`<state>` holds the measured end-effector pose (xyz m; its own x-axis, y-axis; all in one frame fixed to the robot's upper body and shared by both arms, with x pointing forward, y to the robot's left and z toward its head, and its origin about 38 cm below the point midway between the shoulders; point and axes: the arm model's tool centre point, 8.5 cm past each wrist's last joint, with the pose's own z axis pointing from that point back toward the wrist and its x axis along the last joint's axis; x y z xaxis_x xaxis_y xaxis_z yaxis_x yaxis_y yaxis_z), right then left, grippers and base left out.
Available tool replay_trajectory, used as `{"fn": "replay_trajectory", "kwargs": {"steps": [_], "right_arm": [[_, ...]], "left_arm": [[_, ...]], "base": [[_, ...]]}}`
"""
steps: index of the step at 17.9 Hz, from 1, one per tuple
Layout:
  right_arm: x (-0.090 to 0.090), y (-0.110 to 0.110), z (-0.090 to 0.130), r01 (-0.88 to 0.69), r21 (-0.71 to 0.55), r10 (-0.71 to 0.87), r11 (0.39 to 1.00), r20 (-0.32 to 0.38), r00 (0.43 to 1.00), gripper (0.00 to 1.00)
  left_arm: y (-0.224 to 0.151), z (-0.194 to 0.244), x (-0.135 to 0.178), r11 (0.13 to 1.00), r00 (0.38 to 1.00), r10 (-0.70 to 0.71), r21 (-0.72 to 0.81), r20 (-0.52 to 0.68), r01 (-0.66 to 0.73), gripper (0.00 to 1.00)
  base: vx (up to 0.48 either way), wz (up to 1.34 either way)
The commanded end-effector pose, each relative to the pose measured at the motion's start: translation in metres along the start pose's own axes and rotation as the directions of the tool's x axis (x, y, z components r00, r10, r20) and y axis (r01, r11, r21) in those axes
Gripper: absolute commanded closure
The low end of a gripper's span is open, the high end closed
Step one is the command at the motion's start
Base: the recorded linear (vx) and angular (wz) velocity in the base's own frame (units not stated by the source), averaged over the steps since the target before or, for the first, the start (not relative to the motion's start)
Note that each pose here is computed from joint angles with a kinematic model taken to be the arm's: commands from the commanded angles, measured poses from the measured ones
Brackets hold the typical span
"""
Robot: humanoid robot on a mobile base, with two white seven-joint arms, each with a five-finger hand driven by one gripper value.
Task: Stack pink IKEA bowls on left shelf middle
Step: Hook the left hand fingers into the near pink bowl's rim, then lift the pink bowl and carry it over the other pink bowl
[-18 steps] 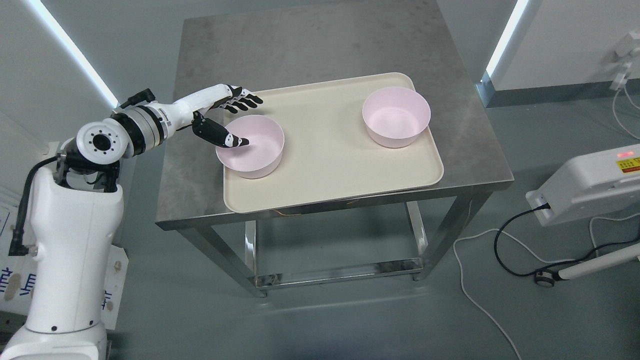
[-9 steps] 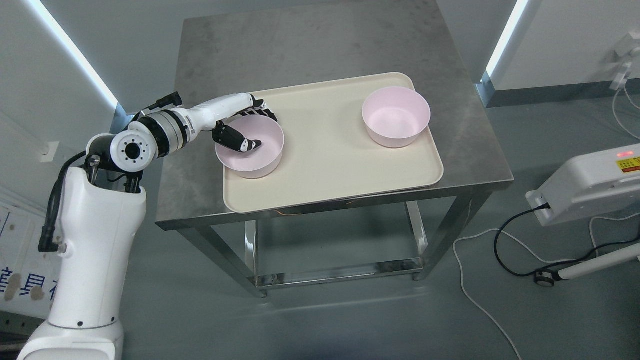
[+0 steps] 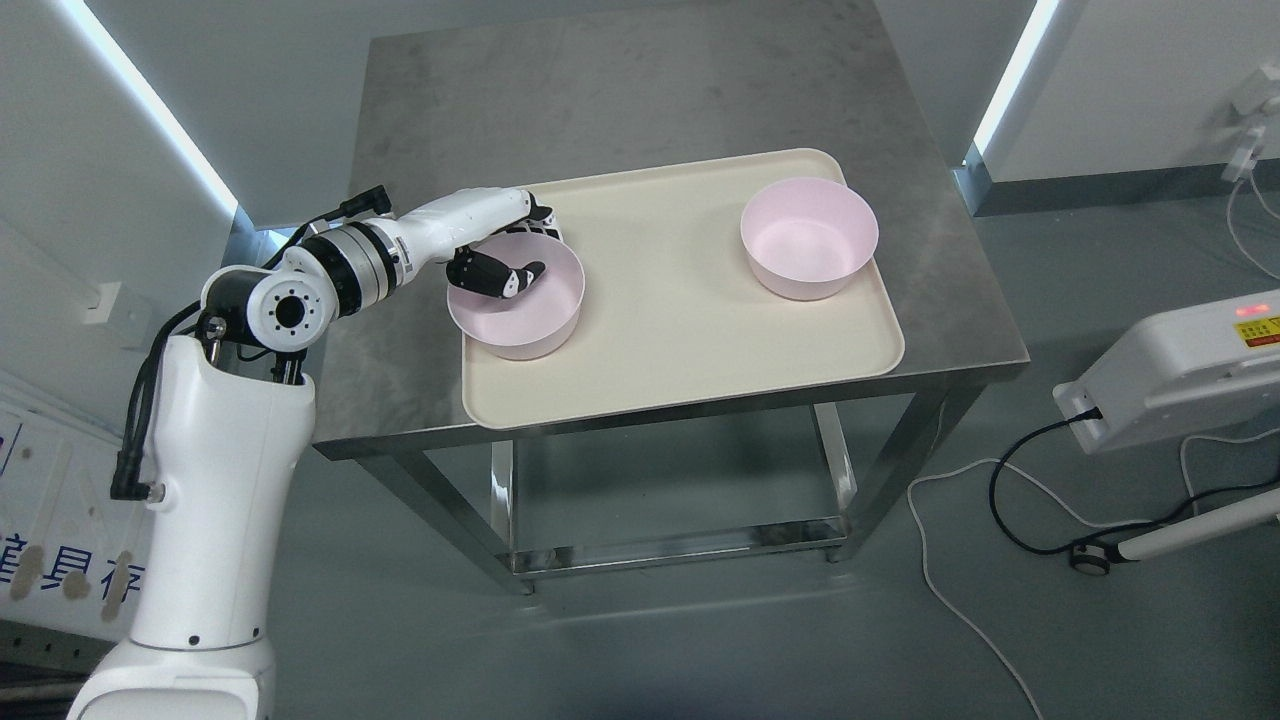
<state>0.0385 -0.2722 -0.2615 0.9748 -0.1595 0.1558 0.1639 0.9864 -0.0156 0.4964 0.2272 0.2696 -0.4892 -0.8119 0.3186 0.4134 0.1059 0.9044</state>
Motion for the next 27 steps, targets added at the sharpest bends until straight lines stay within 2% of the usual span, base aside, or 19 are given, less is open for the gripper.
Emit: {"fn": "replay_trajectory", "kwargs": {"steps": [1,5,9,11,14,16,19,22,27], "right_arm": [[0.002,-0.011,0.001,-0.003,-0.017,0.004,1.000,0.004,1.000,0.00],[0.002,-0.011,0.001,-0.003,-0.017,0.004,1.000,0.004,1.000,0.00],[0.002,-0.011,0.001,-0.003,-0.017,0.004,1.000,0.004,1.000,0.00],[0.002,-0.011,0.001,-0.003,-0.017,0.004,1.000,0.004,1.000,0.00],[0.002,-0.011,0.001,-0.003,-0.017,0.004,1.000,0.004,1.000,0.00],[0.002,-0.011,0.001,-0.003,-0.017,0.004,1.000,0.004,1.000,0.00],[0.002,-0.011,0.001,-0.003,-0.017,0.004,1.000,0.004,1.000,0.00],[0.002,-0.011,0.001,-0.003,-0.017,0.004,1.000,0.004,1.000,0.00],[0.002,-0.011,0.001,-0.003,-0.017,0.004,1.000,0.004,1.000,0.00]], "left_arm": [[0.019,0.003,-0.008,0.995,0.998,0.052,0.080,0.022,-0.054,0.98],[0.053,0.014,0.000,0.987,0.998,0.024,0.159,0.057,-0.033,0.99],[0.083,-0.014,0.075,0.982,0.971,0.008,0.181,0.238,-0.052,0.99],[0.099,-0.017,0.097,0.985,0.964,-0.050,0.173,0.261,0.004,0.99],[0.086,-0.048,0.159,0.986,0.922,-0.162,0.097,0.352,0.136,0.99],[0.063,-0.070,0.198,0.975,0.889,-0.220,0.057,0.403,0.215,0.98],[0.034,-0.095,0.238,0.944,0.837,-0.303,0.024,0.456,0.328,0.97],[0.041,-0.118,0.233,0.941,0.852,-0.325,0.051,0.411,0.335,0.97],[0.017,-0.143,0.216,0.933,0.873,-0.330,-0.017,0.360,0.359,0.97]], "base": [[0.000,0.00],[0.000,0.00],[0.000,0.00],[0.000,0.00],[0.000,0.00],[0.000,0.00],[0.000,0.00],[0.000,0.00],[0.000,0.00]]}}
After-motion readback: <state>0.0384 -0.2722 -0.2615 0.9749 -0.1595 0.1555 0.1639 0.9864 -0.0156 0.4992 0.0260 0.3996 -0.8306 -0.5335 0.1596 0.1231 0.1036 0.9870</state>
